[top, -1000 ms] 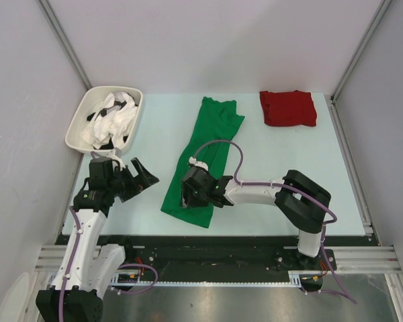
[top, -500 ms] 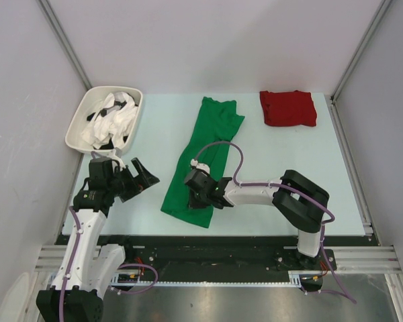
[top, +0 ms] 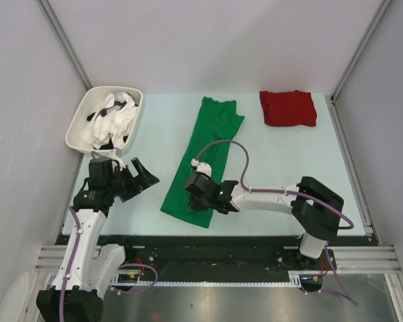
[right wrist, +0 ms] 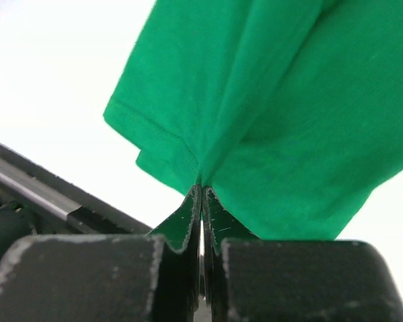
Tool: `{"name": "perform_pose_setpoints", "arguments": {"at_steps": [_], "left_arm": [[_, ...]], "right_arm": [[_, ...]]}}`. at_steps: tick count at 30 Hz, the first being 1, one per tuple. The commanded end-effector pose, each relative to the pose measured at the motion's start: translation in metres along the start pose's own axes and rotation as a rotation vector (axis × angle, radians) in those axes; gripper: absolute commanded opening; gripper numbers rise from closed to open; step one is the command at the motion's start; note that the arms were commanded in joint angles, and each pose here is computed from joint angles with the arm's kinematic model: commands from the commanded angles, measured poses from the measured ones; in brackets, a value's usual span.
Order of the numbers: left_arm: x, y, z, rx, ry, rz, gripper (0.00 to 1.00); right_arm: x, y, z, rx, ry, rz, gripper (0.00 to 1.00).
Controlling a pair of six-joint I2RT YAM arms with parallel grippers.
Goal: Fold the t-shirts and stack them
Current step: Fold the tshirt
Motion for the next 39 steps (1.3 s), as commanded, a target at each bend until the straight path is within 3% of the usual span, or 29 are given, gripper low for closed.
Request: {"name": "perform_pose_setpoints", "arguments": {"at_steps": [1,9,10,11,12,15,20,27,30,31,32,39], "left_arm": [[-0.003,-0.003,-0.002,0.037,-0.018,0.033,1.00],[-0.004,-0.003,-0.001,0.038,-0.018,0.034,1.00],[-0.004,-0.003,-0.001,0.039,-0.015,0.032,1.00],[-0.004,-0.003,-0.001,0.041,-0.015,0.032,1.00],[-0.004,-0.003,0.000,0.041,-0.012,0.031,1.00],[-0.002,-0.002,0.003,0.062,-0.004,0.038,1.00],[0.000,-0.002,0.010,0.081,0.046,0.033,1.00],[0.017,-0.013,0.026,0.105,0.104,0.055,0.99],[0.031,-0.015,0.041,0.114,0.153,0.052,0.98],[0.034,-0.017,0.045,0.129,0.159,0.064,0.98],[0.037,-0.017,0.049,0.125,0.172,0.050,0.98],[0.051,-0.010,0.068,0.087,0.215,0.055,0.98]], "right_arm": [[0.004,0.010,-0.027,0.026,-0.056,0.010,0.00],[0.030,0.018,-0.021,0.039,-0.009,-0.003,0.00],[0.032,0.017,-0.019,0.043,-0.001,-0.003,0.08],[0.034,0.015,-0.016,0.054,0.006,-0.006,0.28],[0.034,0.014,-0.017,0.064,0.006,-0.008,0.61],[0.022,0.013,-0.026,0.086,-0.081,-0.010,0.99],[-0.013,0.004,-0.058,0.115,-0.239,-0.008,1.00],[-0.048,-0.062,-0.067,0.334,-0.284,0.041,0.99],[-0.077,-0.093,-0.064,0.261,-0.334,0.151,1.00],[-0.072,-0.108,-0.060,0.216,-0.294,0.173,1.00],[-0.092,-0.124,-0.059,0.182,-0.360,0.237,1.00],[-0.140,-0.187,-0.046,0.131,-0.445,0.355,1.00]]}}
Point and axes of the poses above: each gripper's point midway between its finger pads, its own z axis out along the fingers, its own y axis along the line the jaws close on, x = y × z, the point moved 9 cm from there along -z, back along the fingers, and after that the axes turned 1 degree about -z, right-handed, at the moved point
